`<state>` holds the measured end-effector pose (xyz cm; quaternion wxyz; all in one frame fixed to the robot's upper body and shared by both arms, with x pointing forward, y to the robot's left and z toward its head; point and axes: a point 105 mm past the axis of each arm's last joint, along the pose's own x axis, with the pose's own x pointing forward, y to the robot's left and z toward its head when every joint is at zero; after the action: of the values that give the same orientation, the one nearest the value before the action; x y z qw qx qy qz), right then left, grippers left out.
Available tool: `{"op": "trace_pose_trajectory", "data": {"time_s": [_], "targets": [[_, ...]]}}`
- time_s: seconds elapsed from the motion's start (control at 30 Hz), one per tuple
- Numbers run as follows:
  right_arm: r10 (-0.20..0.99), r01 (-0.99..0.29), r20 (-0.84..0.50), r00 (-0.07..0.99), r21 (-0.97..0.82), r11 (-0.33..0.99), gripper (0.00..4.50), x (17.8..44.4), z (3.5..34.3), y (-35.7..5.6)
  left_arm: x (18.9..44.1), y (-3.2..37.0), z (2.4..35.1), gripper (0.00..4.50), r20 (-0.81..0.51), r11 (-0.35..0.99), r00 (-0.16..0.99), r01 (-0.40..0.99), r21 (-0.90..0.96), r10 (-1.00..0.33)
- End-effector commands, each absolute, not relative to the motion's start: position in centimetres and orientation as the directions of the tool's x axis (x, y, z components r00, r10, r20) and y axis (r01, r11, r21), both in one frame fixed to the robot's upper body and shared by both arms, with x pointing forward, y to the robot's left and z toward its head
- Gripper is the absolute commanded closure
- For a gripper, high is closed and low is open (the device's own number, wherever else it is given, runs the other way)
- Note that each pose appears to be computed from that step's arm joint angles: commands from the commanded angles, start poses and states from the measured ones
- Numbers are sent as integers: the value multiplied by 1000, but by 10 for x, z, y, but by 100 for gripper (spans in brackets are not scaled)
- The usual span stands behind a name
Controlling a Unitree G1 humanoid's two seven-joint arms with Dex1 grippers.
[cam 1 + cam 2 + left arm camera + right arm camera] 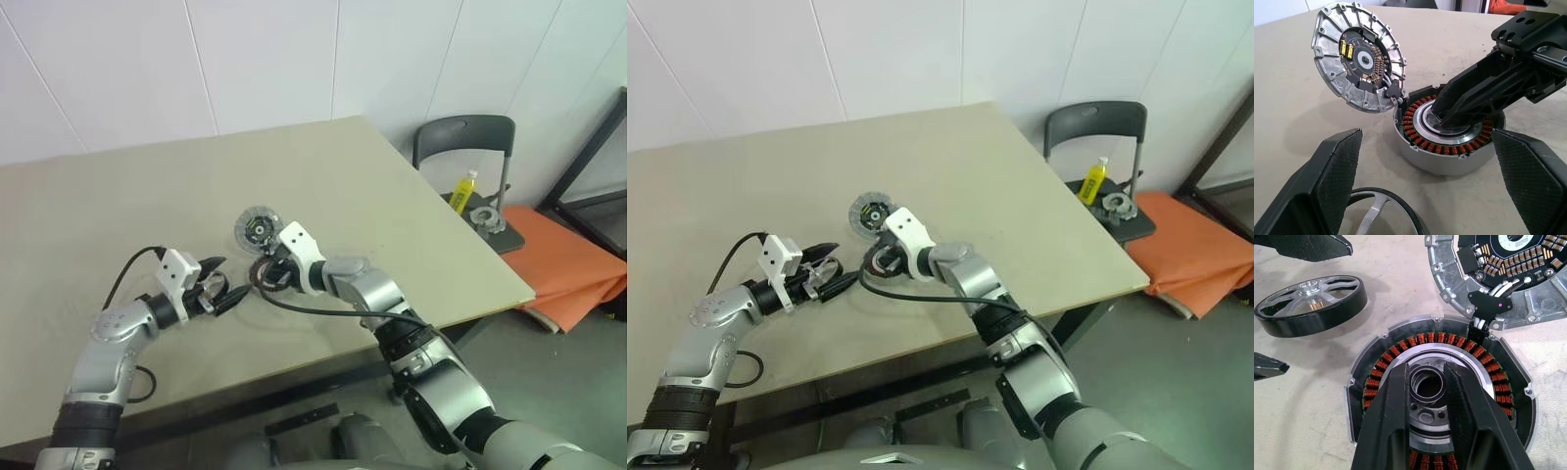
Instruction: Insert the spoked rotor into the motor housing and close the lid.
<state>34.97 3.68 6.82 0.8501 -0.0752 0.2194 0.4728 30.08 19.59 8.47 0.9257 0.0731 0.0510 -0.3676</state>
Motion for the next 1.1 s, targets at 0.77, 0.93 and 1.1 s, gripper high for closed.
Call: {"op": "trace_pose_trajectory", "data": {"time_s": [0.77,0.93,1.1], "targets": [[771,-840,-437,463,62,539,382,351,72,39,304,197,97,0,-107,727,739,674,130,-665],[768,-839,-440,465,59,541,382,352,72,37,304,196,97,0,-107,726,737,676,129,-667],[768,-838,-438,467,57,543,382,352,72,37,304,196,97,0,-107,725,736,677,128,-668]]}}
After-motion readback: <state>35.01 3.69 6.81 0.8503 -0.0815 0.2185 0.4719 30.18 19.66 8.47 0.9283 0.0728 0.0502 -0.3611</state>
